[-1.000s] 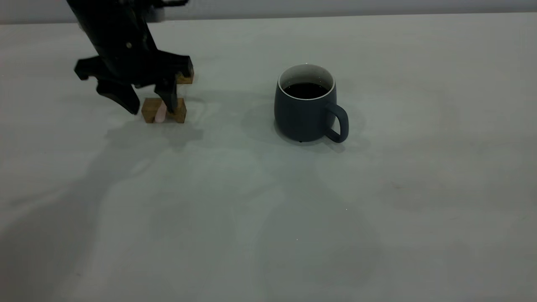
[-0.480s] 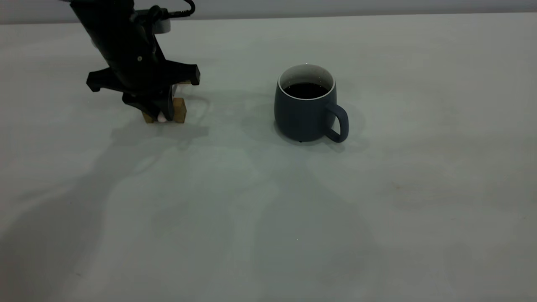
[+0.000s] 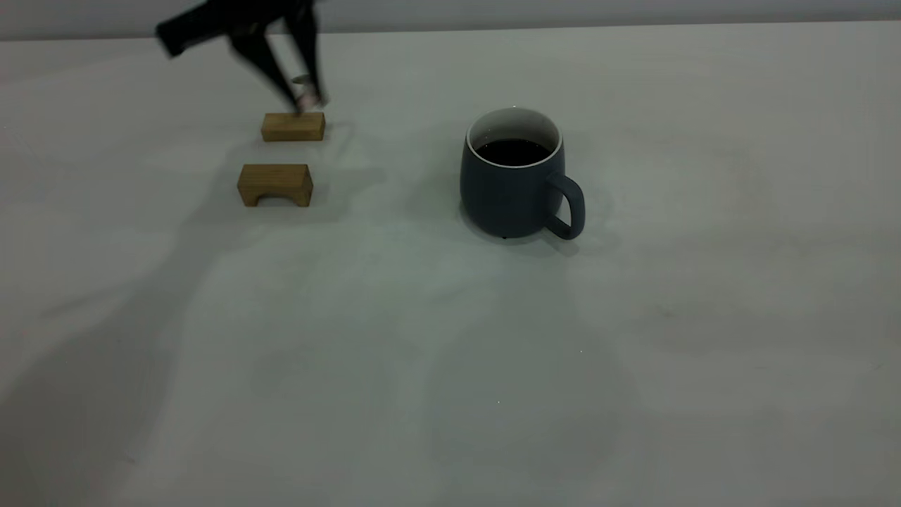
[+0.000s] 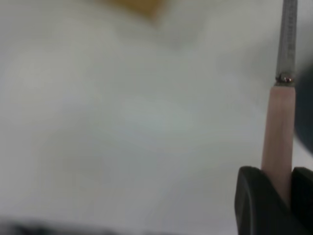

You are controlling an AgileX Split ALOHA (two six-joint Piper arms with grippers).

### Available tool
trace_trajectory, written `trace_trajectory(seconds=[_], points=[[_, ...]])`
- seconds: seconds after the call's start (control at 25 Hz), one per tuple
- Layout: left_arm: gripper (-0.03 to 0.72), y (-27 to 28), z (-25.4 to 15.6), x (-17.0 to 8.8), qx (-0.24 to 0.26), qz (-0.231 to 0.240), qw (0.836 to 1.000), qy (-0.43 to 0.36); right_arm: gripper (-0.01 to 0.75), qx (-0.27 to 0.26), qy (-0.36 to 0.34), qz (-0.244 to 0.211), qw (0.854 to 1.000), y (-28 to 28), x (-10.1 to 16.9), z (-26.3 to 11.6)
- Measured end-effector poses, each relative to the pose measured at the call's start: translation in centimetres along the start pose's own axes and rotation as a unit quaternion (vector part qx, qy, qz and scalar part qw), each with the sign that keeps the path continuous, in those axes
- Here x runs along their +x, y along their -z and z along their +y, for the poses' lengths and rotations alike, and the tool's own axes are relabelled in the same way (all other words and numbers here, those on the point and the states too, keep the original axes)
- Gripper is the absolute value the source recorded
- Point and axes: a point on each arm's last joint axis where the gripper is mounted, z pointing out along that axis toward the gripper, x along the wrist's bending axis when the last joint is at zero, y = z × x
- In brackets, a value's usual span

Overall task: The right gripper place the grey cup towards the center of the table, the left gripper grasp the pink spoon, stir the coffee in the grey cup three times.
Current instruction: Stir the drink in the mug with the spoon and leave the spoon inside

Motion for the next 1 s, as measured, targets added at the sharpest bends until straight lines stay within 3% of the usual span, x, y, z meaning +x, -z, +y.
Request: trace_trajectory(seconds=[0.08,0.2,0.36,0.68,1.0], points=[[0.166,1.4,-0.8,-1.6,0.044,-0.055,0.996,0.055,0.238,0.000,0.000,0.000,1.000,0.0,0.0,0.0],[0.166,2.9,-2.1,-3.9,0.127,-0.151,0.970,0.140,0.238,0.000,0.000,0.000,1.000,0.0,0.0,0.0],[0.166,3.2,-3.1,-5.5,0.214,-0.210,0.932,0.202,0.238,0.000,0.000,0.000,1.000,0.0,0.0,0.0],[0.166,-1.9,-3.1,-7.2,0.310,-0.230,0.881,0.273,0.238,0.000,0.000,0.000,1.000,0.0,0.0,0.0],[0.166,-5.6,-2.3,-6.6,0.335,-0.203,0.861,0.323,0.238,0.000,0.000,0.000,1.000,0.0,0.0,0.0]])
